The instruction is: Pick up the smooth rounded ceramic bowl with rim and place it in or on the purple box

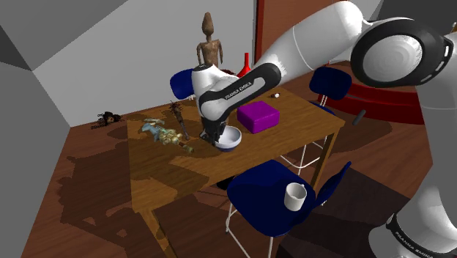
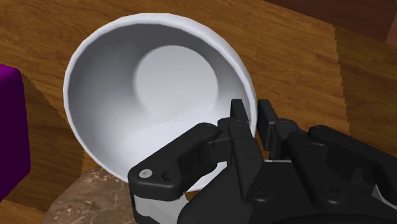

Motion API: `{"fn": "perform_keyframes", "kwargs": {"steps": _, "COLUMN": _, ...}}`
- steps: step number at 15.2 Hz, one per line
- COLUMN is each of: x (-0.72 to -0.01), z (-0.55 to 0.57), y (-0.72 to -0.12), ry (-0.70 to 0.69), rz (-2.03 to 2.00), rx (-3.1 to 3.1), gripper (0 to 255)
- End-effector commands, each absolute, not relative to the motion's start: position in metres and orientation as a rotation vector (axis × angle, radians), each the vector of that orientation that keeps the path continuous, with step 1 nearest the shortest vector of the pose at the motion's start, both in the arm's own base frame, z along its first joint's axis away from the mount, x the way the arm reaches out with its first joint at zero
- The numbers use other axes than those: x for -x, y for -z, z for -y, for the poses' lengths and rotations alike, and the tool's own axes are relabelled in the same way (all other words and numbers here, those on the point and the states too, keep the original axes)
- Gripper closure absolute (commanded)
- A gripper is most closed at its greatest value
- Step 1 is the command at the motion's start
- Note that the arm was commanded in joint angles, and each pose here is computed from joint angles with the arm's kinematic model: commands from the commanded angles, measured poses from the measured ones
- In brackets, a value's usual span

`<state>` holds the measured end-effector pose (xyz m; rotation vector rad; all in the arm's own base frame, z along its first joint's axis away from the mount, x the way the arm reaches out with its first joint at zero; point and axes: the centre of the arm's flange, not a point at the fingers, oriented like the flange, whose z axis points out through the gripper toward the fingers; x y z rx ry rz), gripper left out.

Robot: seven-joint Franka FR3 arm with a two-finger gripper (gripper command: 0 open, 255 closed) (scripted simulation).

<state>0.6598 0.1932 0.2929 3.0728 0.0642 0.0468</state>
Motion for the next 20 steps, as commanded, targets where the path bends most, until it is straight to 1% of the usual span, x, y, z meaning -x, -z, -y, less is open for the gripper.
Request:
{"fn": "perform_keyframes", "kwargs": {"steps": 1, "x": -0.66, "z": -0.194, "y": -0.304, "ry": -0.047, "rz": -0.064, "rx": -3.073, "gripper": 255}}
{"fn": "perform_keyframes", "kwargs": {"steps": 20, "x": -0.66, "z": -0.194, "y": -0.404, "ry": -0.047, "rz": -0.064, "rx": -3.073, "gripper": 255}}
